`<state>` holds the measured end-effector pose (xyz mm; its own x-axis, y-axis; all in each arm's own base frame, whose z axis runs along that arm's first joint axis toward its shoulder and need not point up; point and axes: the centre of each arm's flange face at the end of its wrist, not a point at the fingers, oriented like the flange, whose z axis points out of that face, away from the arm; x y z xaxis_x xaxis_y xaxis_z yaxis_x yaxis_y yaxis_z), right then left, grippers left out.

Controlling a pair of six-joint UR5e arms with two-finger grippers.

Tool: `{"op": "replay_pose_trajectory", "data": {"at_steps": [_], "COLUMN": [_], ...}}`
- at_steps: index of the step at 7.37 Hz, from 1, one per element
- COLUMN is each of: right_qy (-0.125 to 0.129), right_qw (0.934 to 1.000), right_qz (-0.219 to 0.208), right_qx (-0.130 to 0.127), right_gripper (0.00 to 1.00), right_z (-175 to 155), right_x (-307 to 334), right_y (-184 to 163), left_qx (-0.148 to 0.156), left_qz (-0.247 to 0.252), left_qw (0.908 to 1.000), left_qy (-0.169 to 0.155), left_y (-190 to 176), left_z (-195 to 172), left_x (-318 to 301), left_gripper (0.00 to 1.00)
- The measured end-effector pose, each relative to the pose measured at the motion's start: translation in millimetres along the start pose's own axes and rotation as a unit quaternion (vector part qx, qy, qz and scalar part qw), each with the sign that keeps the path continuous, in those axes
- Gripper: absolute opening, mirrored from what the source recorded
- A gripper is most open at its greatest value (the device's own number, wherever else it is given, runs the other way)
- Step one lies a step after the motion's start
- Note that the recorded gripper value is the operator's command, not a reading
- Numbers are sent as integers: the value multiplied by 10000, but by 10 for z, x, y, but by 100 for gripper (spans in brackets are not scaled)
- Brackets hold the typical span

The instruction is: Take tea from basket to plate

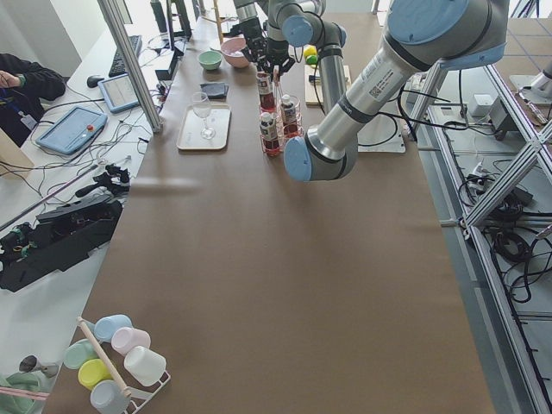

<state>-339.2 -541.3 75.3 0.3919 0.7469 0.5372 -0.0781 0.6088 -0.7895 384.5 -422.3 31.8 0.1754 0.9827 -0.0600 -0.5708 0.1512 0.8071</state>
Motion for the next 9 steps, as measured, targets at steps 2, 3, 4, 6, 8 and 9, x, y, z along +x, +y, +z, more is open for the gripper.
{"op": "replay_pose_trajectory", "data": {"at_steps": [2, 3, 4, 6, 8, 9], "right_qy": [-221, -273, -289, -167, -40, -12], "right_qw": [9996, 9995, 9995, 9983, 9951, 9931], "right_qz": [114, 131, 70, -277, -589, -741], "right_qx": [-155, -63, 141, 489, 787, 905], "right_gripper": [0, 0, 0, 0, 0, 0], "right_z": [-518, -589, -590, -509, -363, -277], "right_x": [-28, -126, -337, -798, -996, -1046], "right_y": [-63, -175, -328, -842, -1538, -1838], "left_qx": [9, 27, 52, 145, 237, 263], "left_qz": [-13, -38, -60, -94, -185, -179], "left_qw": [10000, 10000, 9999, 9998, 9994, 9992], "left_qy": [-21, -60, -74, -115, -153, -241], "left_y": [11, 27, 39, 67, 142, 210], "left_z": [-24, -71, -120, -270, -468, -587], "left_x": [-20, -60, -90, -141, -260, -353], "left_gripper": [0, 0, 0, 0, 0, 0]}}
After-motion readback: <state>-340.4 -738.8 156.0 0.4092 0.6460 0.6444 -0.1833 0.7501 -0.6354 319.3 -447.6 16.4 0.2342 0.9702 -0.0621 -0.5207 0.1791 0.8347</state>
